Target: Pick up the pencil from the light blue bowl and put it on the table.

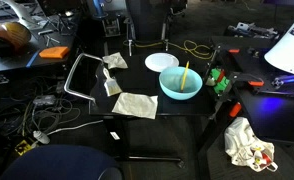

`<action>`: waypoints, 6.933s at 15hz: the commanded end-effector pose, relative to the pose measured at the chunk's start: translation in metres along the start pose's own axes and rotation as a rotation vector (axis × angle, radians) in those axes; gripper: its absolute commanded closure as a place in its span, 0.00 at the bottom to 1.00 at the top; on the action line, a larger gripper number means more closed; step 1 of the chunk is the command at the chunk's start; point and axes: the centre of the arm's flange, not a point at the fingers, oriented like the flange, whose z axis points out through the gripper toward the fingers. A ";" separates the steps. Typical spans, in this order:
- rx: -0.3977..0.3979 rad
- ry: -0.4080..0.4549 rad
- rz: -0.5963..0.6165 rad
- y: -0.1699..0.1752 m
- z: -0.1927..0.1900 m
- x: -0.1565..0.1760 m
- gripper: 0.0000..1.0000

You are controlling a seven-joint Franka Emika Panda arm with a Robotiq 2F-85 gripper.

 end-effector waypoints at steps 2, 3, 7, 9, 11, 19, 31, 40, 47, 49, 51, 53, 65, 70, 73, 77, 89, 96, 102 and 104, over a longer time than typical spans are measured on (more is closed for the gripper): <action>0.000 0.000 0.000 0.000 0.000 0.000 0.00; 0.000 0.000 0.000 0.000 0.000 0.000 0.00; -0.003 -0.007 -0.004 0.002 0.001 0.001 0.00; -0.040 -0.016 -0.023 0.011 0.006 0.005 0.00; -0.070 -0.034 -0.062 0.021 0.013 0.007 0.00; -0.117 -0.209 -0.375 0.055 0.074 0.014 0.00; -0.192 -0.318 -0.565 0.055 0.114 0.000 0.00; -0.195 -0.358 -0.703 0.070 0.156 0.022 0.00; -0.226 -0.396 -0.795 0.080 0.214 0.038 0.00; -0.227 -0.412 -0.826 0.088 0.229 0.044 0.00; -0.235 -0.428 -0.852 0.098 0.244 0.050 0.00; -0.233 -0.445 -0.879 0.104 0.257 0.058 0.00; -0.172 -0.523 -0.922 0.094 0.334 0.071 0.00; -0.145 -0.557 -0.915 0.093 0.360 0.064 0.00; -0.135 -0.577 -0.911 0.095 0.372 0.060 0.00; -0.121 -0.599 -0.899 0.100 0.385 0.055 0.00; -0.083 -0.630 -0.859 0.112 0.407 0.043 0.41; -0.085 -0.644 -0.822 0.114 0.406 0.048 0.95; -0.080 -0.645 -0.707 0.116 0.366 0.054 0.98; -0.085 -0.631 -0.679 0.120 0.345 0.058 0.98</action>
